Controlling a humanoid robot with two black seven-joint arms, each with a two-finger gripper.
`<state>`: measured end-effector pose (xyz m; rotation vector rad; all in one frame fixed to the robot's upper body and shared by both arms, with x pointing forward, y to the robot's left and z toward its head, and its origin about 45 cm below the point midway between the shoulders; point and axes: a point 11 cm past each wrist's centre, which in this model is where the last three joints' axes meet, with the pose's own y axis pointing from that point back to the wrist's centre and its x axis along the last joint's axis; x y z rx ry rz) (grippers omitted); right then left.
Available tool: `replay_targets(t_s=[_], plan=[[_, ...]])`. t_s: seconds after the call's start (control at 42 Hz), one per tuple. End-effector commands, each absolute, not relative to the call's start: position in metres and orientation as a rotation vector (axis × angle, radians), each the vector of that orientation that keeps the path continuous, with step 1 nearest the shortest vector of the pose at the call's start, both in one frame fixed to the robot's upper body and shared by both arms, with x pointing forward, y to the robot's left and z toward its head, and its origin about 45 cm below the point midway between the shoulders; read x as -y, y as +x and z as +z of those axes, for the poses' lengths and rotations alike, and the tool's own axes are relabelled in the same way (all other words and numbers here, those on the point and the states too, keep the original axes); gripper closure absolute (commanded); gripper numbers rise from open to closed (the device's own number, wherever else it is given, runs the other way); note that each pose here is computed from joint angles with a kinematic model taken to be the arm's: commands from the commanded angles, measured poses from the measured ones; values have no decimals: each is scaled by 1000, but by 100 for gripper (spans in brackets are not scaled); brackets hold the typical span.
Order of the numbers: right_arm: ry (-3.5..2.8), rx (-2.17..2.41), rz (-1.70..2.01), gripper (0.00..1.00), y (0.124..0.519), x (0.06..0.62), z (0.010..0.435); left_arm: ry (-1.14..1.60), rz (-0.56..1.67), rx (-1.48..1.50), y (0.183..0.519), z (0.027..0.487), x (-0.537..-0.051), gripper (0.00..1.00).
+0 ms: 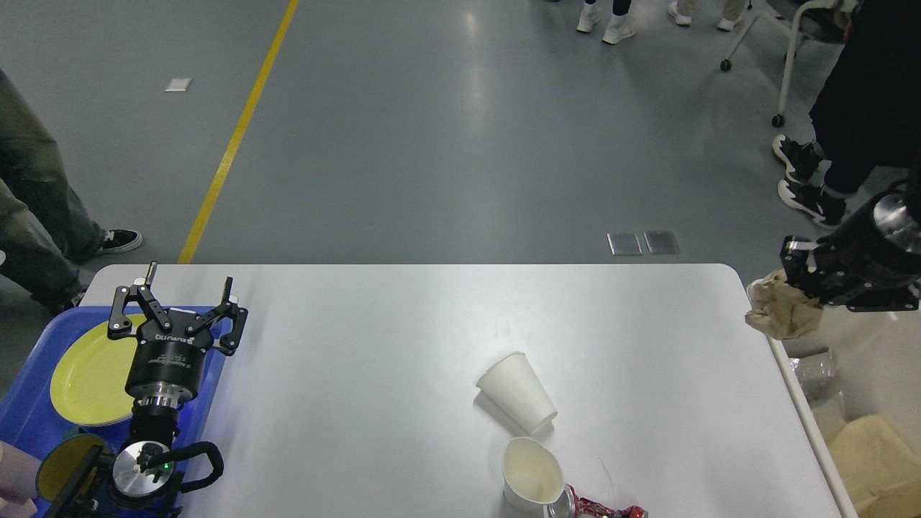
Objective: Tidy desktop
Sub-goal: 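Lift the brown paper and carry it over the white bin, then release the brown paper into the bin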
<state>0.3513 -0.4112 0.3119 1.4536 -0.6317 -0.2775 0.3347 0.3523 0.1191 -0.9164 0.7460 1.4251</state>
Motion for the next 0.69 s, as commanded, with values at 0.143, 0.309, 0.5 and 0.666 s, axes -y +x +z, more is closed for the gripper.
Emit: replay_targets(t_s=[0.143, 0.309, 0.5, 0.666], plan=[[1310, 823, -390, 100, 345, 521, 232, -917, 1427, -745, 335, 119, -353, 4], [1233, 961, -418, 100, 325, 566, 171, -915, 1426, -746, 335, 119, -353, 4], [1100, 1060, -280, 100, 305, 571, 98, -916, 1425, -745, 335, 119, -353, 4], [983, 1084, -152, 100, 277, 564, 56, -918, 1425, -746, 335, 119, -352, 4]])
